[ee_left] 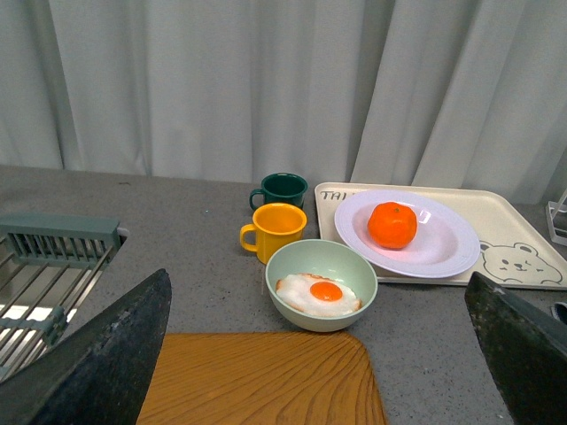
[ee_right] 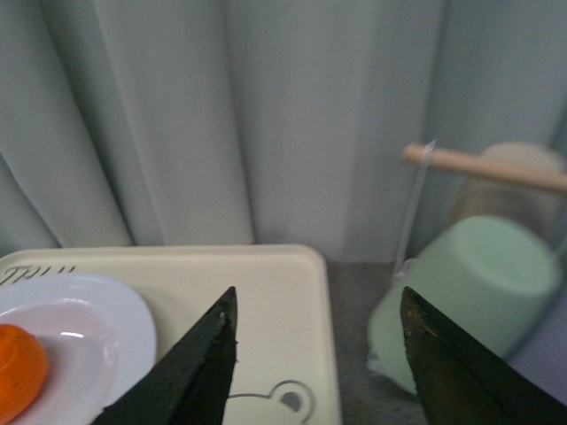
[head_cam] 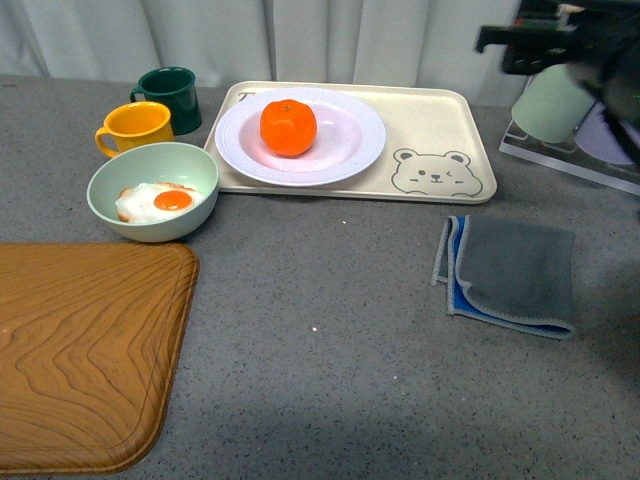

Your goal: Place orange and plate with both arms

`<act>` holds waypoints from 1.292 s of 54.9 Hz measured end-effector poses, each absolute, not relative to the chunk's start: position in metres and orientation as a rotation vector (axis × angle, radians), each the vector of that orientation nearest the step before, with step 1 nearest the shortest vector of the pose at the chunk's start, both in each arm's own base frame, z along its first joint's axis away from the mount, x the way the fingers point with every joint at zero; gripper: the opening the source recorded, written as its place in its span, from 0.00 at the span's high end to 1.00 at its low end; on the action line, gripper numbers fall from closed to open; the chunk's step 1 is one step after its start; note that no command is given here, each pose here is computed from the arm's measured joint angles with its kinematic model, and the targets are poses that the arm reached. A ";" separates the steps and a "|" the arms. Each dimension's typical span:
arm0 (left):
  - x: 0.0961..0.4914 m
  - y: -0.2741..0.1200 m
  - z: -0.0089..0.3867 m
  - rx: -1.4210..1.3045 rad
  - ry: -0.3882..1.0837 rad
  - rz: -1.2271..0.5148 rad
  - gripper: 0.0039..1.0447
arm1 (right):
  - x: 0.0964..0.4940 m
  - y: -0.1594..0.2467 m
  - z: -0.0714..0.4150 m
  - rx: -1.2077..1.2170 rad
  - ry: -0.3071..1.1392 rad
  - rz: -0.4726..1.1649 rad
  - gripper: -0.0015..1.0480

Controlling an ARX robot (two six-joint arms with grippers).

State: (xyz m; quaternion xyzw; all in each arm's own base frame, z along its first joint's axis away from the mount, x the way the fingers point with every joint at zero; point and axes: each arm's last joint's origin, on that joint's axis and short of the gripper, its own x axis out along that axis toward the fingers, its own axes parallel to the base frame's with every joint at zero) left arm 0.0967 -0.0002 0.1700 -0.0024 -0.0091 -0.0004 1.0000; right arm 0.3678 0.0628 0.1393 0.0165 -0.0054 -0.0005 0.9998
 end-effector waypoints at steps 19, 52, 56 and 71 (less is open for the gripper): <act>0.097 0.000 0.170 -0.005 -0.017 -0.002 0.06 | 0.277 0.030 0.146 0.001 0.017 0.009 0.99; 0.097 0.000 0.170 -0.005 -0.017 -0.002 0.06 | 0.164 0.000 0.162 0.003 0.014 0.000 0.99; 0.097 0.000 0.170 -0.005 -0.017 -0.002 0.06 | 0.158 0.000 0.162 0.003 0.014 0.000 0.99; 0.097 0.000 0.170 -0.005 -0.017 -0.002 0.06 | 0.142 0.000 0.163 0.003 0.012 0.000 0.99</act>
